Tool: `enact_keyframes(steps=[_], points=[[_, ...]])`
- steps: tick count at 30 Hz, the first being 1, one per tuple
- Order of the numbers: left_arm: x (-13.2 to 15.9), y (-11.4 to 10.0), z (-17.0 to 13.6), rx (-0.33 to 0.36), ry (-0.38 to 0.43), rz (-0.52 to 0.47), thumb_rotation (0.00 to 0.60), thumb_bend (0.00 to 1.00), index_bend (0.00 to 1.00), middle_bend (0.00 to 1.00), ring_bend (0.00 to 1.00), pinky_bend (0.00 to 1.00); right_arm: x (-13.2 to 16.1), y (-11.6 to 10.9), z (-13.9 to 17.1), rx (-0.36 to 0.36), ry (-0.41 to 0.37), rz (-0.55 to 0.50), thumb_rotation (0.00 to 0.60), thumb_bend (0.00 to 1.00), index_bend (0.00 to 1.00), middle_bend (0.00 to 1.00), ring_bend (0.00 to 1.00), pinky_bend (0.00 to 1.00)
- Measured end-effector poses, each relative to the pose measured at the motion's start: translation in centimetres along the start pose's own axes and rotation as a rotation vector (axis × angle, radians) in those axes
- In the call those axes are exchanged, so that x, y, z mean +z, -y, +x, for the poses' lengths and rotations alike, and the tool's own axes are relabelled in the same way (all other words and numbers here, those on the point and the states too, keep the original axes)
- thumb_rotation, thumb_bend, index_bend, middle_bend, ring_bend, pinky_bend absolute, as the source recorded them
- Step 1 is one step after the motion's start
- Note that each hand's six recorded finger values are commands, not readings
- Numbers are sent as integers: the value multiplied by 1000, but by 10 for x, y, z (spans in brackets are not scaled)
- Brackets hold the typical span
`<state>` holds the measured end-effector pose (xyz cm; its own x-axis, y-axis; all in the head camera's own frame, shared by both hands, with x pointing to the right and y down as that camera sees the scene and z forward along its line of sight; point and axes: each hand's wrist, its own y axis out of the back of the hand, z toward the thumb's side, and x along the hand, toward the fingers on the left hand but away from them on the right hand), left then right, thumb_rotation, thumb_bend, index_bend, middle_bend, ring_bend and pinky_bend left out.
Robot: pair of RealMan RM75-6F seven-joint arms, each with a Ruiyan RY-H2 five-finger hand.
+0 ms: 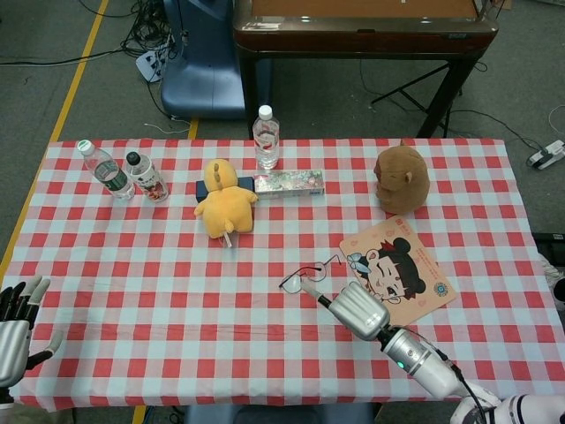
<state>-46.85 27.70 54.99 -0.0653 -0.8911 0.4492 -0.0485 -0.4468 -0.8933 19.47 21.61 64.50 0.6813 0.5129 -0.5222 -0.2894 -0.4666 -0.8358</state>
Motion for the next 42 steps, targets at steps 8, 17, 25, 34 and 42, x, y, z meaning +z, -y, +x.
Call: enact_keyframes(steps=[8, 17, 25, 34, 42], points=[[-5, -1, -2, 3, -13, -3, 600, 320, 0, 0, 0, 0, 1, 16, -31, 41, 32, 13, 600, 703, 0, 1000, 1000, 904], [-12, 1, -4, 0, -29, -7, 600, 320, 0, 0, 0, 0, -2, 45, -63, 136, 91, -7, 600, 703, 0, 1000, 1000, 904], [-13, 1, -4, 2, -26, -11, 600, 320, 0, 0, 0, 0, -11, 69, -65, 234, 149, -85, 600, 703, 0, 1000, 1000, 904], [-13, 0, -4, 4, -27, -13, 600, 320, 0, 0, 0, 0, -6, 56, -61, 175, 115, -116, 600, 703, 0, 1000, 1000, 904], [-10, 2, -3, 1, -17, -16, 600, 320, 0, 0, 0, 0, -21, 15, -29, -35, 108, -110, 600, 703, 0, 1000, 1000, 904]])
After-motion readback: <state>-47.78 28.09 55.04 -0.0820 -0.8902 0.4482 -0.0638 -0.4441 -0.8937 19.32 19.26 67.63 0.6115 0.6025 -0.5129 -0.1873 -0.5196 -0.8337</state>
